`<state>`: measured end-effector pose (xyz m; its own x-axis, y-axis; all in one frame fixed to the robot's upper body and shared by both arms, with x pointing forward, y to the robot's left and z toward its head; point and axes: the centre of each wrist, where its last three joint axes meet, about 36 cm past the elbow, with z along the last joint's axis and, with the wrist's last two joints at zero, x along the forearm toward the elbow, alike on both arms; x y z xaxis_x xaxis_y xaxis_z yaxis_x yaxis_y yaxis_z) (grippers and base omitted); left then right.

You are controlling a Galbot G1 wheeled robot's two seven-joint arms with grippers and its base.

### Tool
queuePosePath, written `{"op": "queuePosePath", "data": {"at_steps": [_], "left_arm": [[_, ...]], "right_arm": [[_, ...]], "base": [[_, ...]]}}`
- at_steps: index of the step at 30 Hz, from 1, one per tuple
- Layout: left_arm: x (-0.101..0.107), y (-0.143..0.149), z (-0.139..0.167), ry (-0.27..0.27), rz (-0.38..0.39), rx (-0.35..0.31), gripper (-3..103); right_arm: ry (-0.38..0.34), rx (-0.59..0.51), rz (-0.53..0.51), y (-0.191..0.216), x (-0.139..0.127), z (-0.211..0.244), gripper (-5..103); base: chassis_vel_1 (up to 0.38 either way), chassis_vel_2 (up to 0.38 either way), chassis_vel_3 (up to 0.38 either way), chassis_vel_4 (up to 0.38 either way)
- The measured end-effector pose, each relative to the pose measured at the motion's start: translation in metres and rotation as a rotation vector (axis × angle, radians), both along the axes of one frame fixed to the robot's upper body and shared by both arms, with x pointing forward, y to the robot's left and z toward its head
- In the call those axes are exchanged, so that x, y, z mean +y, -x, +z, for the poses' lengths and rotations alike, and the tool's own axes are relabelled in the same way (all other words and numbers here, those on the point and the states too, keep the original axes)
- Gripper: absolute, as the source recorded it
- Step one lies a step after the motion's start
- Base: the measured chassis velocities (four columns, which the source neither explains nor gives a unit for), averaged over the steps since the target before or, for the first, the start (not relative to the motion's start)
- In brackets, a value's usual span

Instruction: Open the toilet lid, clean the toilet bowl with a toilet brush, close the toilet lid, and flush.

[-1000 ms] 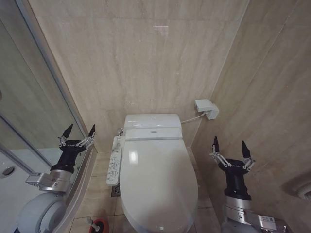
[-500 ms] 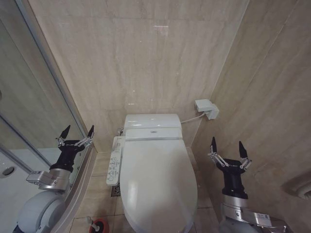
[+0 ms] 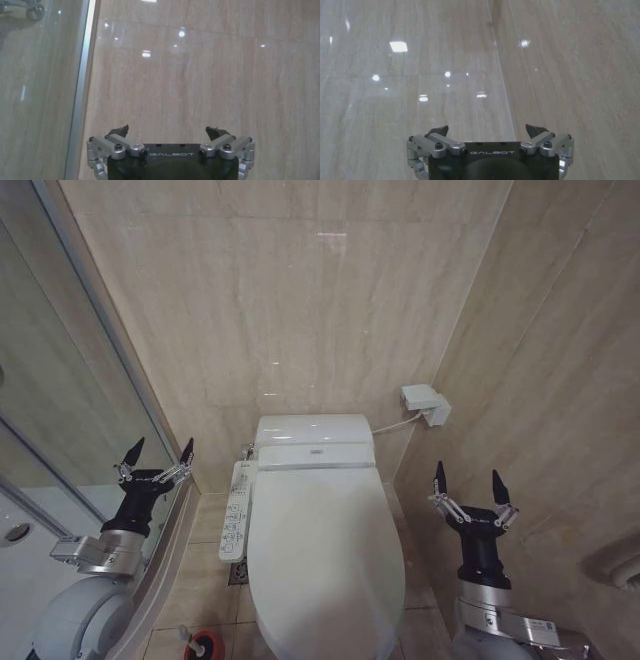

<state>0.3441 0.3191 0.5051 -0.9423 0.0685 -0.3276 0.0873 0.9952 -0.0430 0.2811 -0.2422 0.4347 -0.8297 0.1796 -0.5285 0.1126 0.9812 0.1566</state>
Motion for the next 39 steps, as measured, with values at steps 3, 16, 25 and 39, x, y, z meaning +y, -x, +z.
{"op": "queuePosePath", "data": {"at_steps": [3, 16, 25, 39], "left_arm": [[-0.0002, 0.0003, 0.0, 0.001, 0.0, 0.0, 100], [-0.001, 0.0016, 0.0, 0.001, -0.001, 0.008, 100], [0.0003, -0.0011, -0.0027, 0.0, 0.001, 0.01, 100], [0.0013, -0.0045, -0.0032, -0.008, -0.009, 0.013, 100]], "right_arm": [[0.002, 0.0, 0.001, 0.0, -0.0004, 0.0002, 100], [0.004, -0.001, -0.001, -0.0012, -0.0002, -0.001, 100], [0.005, 0.009, -0.005, -0.0023, -0.0021, -0.0052, 100], [-0.023, 0.017, -0.03, -0.0043, -0.0018, -0.0054, 100]], "base": [[0.0, 0.0, 0.0, 0.0], [0.0, 0.0, 0.0, 0.0], [0.0, 0.0, 0.0, 0.0], [0.0, 0.0, 0.0, 0.0]]}}
